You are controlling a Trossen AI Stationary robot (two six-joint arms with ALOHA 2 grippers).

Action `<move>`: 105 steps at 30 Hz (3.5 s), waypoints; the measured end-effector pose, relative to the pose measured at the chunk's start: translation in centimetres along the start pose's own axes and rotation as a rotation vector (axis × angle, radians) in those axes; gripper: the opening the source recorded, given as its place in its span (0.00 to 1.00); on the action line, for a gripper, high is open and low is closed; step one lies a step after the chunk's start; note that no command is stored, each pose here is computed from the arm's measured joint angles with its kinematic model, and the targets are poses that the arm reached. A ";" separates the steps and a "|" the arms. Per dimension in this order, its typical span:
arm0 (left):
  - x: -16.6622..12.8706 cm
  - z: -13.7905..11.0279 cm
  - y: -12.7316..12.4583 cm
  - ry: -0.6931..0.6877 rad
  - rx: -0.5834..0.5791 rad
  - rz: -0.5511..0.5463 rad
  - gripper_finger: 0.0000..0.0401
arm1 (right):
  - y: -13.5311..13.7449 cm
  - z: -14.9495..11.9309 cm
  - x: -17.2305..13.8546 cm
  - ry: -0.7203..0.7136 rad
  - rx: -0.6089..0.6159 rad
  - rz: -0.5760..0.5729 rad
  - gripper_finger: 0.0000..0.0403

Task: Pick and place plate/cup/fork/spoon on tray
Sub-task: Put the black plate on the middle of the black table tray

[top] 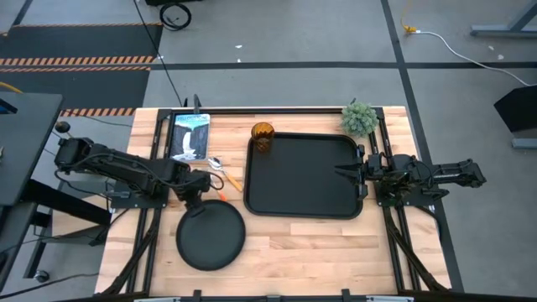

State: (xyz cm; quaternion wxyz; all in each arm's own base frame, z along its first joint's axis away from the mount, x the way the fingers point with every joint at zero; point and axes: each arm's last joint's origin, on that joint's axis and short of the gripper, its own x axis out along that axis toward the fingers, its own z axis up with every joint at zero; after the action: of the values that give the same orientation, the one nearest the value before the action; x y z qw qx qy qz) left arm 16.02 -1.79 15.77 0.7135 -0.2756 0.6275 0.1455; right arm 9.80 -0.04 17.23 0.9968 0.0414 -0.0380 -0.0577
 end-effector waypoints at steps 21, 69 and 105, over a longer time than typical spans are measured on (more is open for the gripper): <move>0.0 0.4 -0.3 -0.060 0.005 -0.011 0.30 | 0.0 0.0 0.0 0.000 0.000 0.000 0.22; 0.0 0.4 -0.4 -0.023 -0.087 -0.052 0.04 | 0.0 0.0 0.0 0.000 0.000 0.000 0.22; -5.9 6.9 -3.0 -0.273 -0.076 -0.126 0.03 | 0.0 0.0 0.0 0.000 0.000 0.000 0.22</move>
State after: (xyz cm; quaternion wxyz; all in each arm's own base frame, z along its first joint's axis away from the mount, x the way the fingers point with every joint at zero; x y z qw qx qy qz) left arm 22.32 0.58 22.58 0.7890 -0.3188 0.5003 0.1601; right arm 9.80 -0.04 17.24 0.9967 0.0413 -0.0381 -0.0578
